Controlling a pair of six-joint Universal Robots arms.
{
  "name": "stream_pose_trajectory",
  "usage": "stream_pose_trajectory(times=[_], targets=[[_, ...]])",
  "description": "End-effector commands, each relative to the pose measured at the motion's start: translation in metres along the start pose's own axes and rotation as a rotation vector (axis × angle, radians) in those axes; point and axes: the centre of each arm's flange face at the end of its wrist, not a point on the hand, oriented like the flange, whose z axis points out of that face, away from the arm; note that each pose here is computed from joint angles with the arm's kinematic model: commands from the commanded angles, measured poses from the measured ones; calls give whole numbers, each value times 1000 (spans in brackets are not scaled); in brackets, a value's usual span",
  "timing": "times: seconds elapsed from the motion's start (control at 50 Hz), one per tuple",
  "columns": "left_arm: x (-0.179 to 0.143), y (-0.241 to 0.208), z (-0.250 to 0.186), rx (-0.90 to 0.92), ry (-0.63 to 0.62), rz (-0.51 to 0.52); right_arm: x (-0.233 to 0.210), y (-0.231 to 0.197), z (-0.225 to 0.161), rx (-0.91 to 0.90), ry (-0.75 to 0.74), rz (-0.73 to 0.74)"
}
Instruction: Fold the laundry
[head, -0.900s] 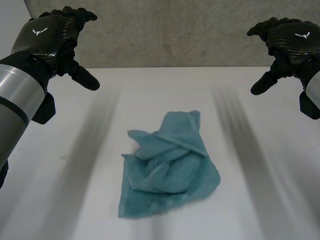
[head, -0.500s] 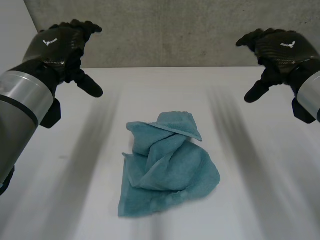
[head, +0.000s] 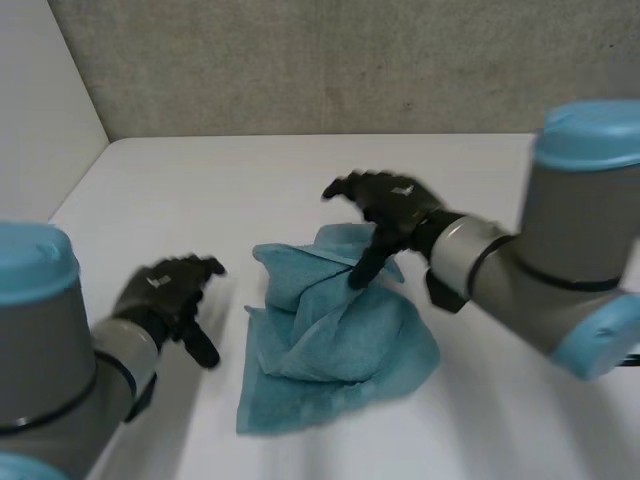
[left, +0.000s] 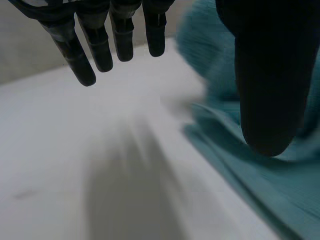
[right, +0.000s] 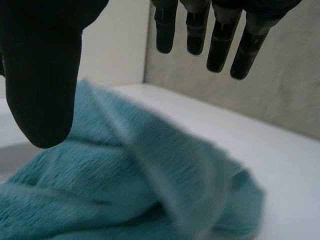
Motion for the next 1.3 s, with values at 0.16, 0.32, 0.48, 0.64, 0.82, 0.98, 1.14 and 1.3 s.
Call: stream_pose_trajectory(times=[0.16, 0.32, 0.48, 0.64, 0.82, 0.98, 1.14, 1.3], targets=[[28, 29, -10, -101, 135, -71, 15, 16, 38, 39, 146, -70], [37, 26, 11, -64, 150, -73, 19, 7, 33, 73, 183, -143], [60, 24, 32, -1, 200, -50, 19, 12, 31, 55, 185, -159], [65, 18, 53, 40, 173, -49, 18, 17, 29, 32, 181, -158], [69, 21, 62, 37, 178, -41, 22, 16, 29, 28, 189, -193], [83, 17, 68, 65, 207, -26, 41, -2, 35, 84, 229, -215], [75, -86, 80, 398, 139, 10, 64, -100, 40, 390, 344, -399], [2, -213, 45, 903, -127, -28, 90, -202, -9, 820, 552, -454]])
